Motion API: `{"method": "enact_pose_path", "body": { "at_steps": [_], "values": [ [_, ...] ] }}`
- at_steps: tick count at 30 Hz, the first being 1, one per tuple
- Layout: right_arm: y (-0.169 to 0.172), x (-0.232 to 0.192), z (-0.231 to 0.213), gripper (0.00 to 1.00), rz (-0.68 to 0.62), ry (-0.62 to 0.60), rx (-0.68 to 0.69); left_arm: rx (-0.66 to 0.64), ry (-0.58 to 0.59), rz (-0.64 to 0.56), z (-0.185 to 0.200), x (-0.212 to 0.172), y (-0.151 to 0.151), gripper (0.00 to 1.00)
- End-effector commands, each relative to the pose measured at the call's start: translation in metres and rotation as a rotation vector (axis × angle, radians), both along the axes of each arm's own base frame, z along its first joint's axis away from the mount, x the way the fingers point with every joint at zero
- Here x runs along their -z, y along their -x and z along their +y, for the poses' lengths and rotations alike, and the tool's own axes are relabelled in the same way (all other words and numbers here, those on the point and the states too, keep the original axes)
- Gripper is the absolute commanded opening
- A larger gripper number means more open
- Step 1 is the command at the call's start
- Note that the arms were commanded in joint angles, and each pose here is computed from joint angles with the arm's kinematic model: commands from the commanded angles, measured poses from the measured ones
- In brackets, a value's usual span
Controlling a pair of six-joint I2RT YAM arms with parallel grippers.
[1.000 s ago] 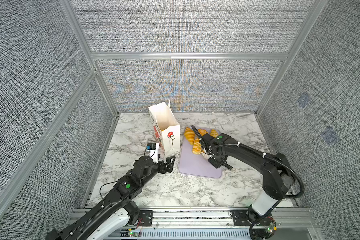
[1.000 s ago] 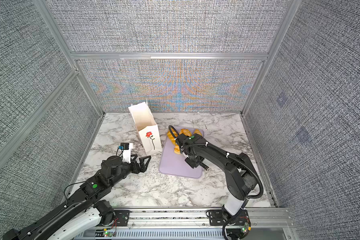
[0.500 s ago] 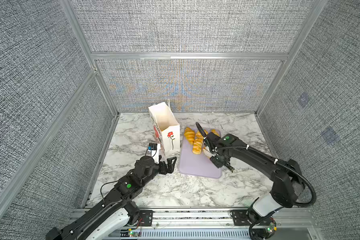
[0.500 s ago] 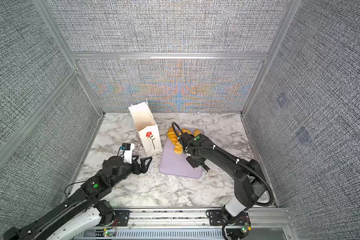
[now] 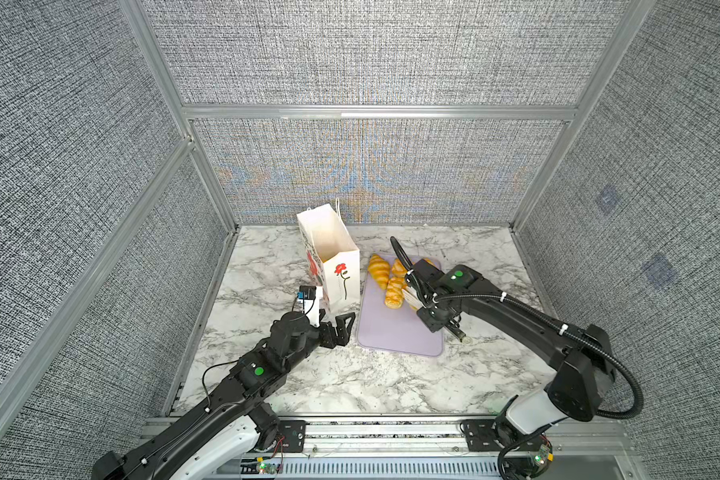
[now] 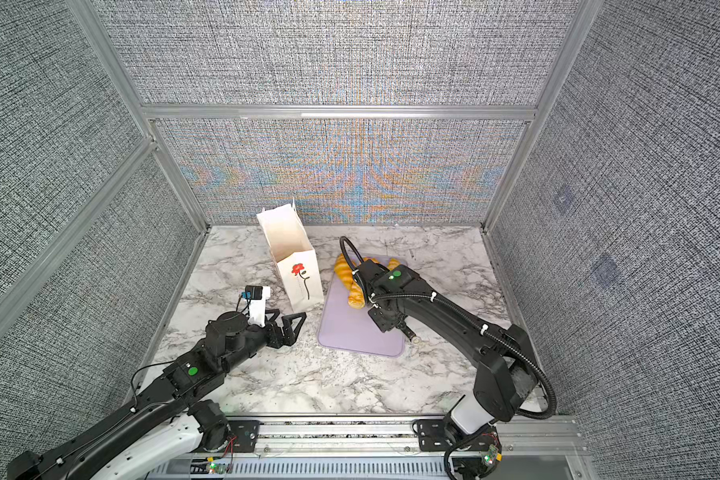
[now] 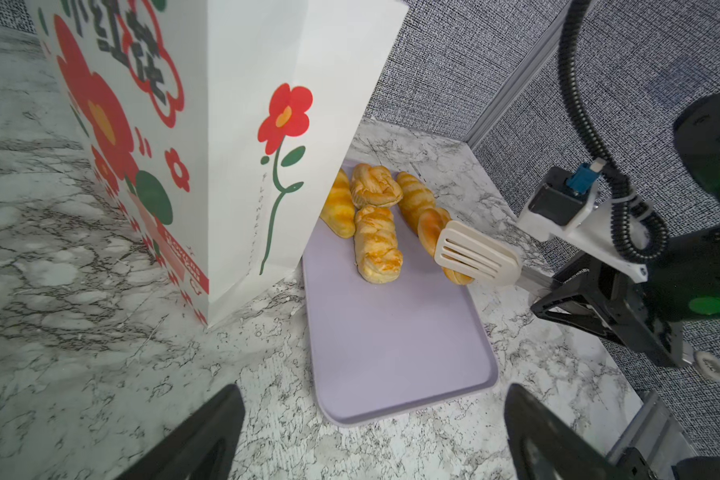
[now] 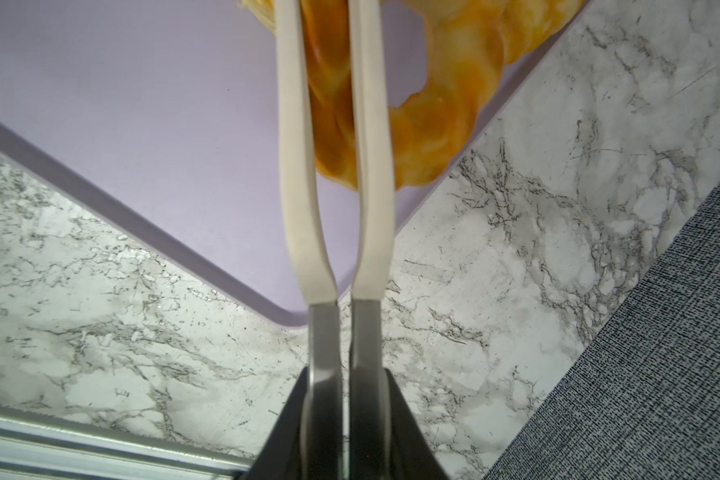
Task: Place the fake bread into the paper bag
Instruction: 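Squeeze the tongs shut on the ring donut with the right gripper, then lift the ring donut and carry it over the paper bag opening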
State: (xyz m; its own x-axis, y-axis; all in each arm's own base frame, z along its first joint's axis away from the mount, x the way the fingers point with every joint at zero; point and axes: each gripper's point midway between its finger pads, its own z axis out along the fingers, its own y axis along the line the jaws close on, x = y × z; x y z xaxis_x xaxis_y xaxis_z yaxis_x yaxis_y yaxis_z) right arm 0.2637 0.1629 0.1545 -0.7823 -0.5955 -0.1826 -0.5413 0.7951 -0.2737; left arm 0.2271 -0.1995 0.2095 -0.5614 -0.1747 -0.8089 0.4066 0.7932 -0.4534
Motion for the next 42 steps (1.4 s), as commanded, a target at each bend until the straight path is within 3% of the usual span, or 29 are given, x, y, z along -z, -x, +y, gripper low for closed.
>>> {"method": "enact_pose_path", "body": {
  "at_steps": [1,18,42],
  "values": [
    [-0.002,-0.009,0.003,0.25,-0.020,-0.024,0.016,-0.015,0.003,-0.038,0.002,-0.010,-0.004,0.99],
    [-0.015,-0.042,0.029,0.25,-0.089,-0.099,-0.006,-0.068,-0.049,-0.065,0.016,-0.023,-0.006,0.99],
    [-0.025,-0.126,0.079,0.27,-0.241,-0.268,-0.092,-0.075,-0.127,-0.125,0.019,-0.053,-0.014,0.99]
  ]
}}
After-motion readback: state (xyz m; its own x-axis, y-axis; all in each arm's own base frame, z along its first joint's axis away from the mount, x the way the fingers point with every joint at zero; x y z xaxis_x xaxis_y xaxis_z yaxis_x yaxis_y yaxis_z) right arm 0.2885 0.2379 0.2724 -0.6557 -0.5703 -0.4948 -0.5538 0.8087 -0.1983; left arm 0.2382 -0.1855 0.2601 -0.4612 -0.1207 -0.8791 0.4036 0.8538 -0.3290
